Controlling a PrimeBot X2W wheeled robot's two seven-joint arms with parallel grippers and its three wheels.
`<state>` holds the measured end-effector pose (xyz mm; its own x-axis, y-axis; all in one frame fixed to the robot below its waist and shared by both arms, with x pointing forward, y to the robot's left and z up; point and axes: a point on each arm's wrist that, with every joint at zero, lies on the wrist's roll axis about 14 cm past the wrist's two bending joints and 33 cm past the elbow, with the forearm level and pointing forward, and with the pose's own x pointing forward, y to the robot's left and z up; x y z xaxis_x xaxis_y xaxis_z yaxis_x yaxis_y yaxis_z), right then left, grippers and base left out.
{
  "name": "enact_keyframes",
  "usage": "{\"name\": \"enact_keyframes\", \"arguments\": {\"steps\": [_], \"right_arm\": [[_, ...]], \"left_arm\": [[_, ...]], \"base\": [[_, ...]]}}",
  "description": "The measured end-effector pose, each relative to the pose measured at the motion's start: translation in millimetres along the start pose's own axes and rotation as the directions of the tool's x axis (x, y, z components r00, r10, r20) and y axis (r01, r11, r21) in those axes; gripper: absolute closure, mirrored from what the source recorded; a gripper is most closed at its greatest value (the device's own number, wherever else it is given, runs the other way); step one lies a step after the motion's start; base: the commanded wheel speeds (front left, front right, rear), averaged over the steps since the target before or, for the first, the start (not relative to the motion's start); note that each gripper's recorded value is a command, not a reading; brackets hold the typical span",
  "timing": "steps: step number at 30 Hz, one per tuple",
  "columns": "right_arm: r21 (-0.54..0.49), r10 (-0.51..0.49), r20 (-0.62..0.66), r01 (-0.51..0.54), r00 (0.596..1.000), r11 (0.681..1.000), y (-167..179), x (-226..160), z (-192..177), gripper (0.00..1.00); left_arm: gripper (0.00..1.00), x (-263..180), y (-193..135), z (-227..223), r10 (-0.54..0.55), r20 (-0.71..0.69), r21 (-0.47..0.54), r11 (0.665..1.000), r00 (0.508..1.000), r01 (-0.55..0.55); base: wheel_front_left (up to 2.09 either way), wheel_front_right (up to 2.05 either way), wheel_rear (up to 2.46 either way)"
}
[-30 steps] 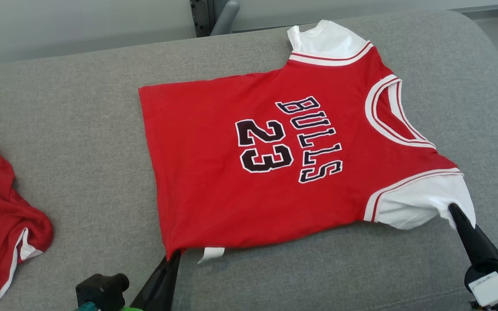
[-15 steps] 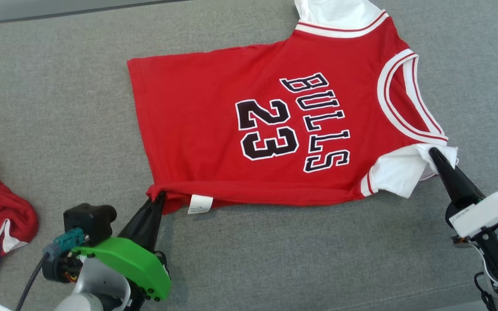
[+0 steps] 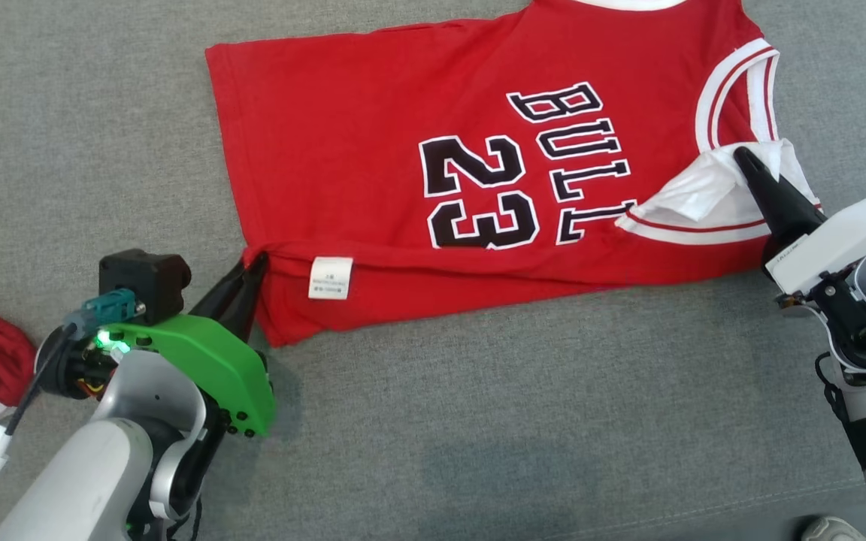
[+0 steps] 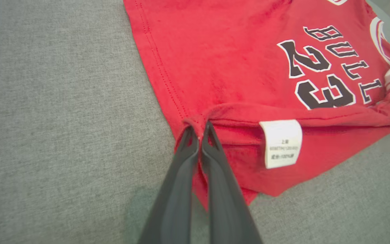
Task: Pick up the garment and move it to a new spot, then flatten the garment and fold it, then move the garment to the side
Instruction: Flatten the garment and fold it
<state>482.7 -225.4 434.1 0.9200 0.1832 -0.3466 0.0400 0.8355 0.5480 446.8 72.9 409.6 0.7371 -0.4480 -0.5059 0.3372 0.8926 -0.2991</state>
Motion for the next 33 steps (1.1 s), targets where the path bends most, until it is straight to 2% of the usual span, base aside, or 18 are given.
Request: {"name": "enact_keyframes", "arguments": {"steps": [3, 11, 19, 27, 28, 29, 30, 31, 32, 33], "right_arm": [[-0.016, -0.011, -0.012, 0.011, 1.0, 1.0, -4.1, 11.3, 1.3, 1.0], [-0.036, -0.023, -0.034, 0.022, 0.999, 0.999, -7.0, 21.6, -2.2, 1.0], [-0.04, -0.005, 0.027, 0.006, 1.0, 0.999, -1.5, 28.9, 21.7, 1.0], [-0.057, -0.026, -0.008, 0.025, 1.0, 0.998, -6.4, 32.0, 11.4, 1.0], [-0.062, -0.03, -0.006, 0.029, 1.0, 0.998, -7.2, 32.4, 11.7, 0.8], [-0.065, -0.034, -0.004, 0.034, 0.999, 0.997, -8.1, 33.0, 12.3, 0.03], [-0.07, -0.036, -0.002, 0.036, 0.999, 0.997, -8.1, 33.9, 13.6, 0.0], [-0.074, -0.038, 0.004, 0.038, 0.999, 0.997, -8.0, 34.5, 15.4, 0.0], [-0.08, -0.039, 0.009, 0.04, 0.999, 0.996, -7.9, 34.9, 17.2, 0.0], [-0.085, -0.038, 0.019, 0.04, 0.999, 0.996, -7.3, 35.3, 20.1, 0.0]], "left_arm": [[1.0, 4.6, 12.0, 0.9, 0.033, -0.007, 0.008, 0.999, 0.999, -0.033], [1.0, 7.7, 18.0, -11.2, 0.049, -0.052, -0.002, 0.999, 0.997, -0.05], [1.0, 8.6, 14.7, -9.8, 0.036, -0.052, 0.005, 0.999, 0.998, -0.036], [1.0, 12.2, 11.3, -10.0, 0.029, -0.054, 0.003, 1.0, 0.998, -0.029], [1.0, 12.6, 11.5, -10.2, 0.03, -0.055, 0.004, 1.0, 0.998, -0.03], [1.0, 13.0, 12.2, -10.6, 0.033, -0.058, 0.005, 0.999, 0.998, -0.032], [1.0, 13.0, 12.8, -11.4, 0.035, -0.063, 0.006, 0.999, 0.997, -0.035], [0.95, 12.9, 13.3, -11.8, 0.038, -0.065, 0.006, 0.999, 0.997, -0.038], [0.7, 12.6, 14.0, -11.4, 0.043, -0.064, 0.005, 0.999, 0.997, -0.043], [0.39, 12.2, 14.6, -10.5, 0.047, -0.06, 0.005, 0.999, 0.997, -0.046]], "base": [[0.0, 0.0, 0.0], [0.0, 0.0, 0.0], [0.0, 0.0, 0.0], [0.0, 0.0, 0.0], [0.0, 0.0, 0.0], [0.0, 0.0, 0.0], [0.0, 0.0, 0.0], [0.0, 0.0, 0.0], [0.0, 0.0, 0.0], [0.0, 0.0, 0.0]]}}
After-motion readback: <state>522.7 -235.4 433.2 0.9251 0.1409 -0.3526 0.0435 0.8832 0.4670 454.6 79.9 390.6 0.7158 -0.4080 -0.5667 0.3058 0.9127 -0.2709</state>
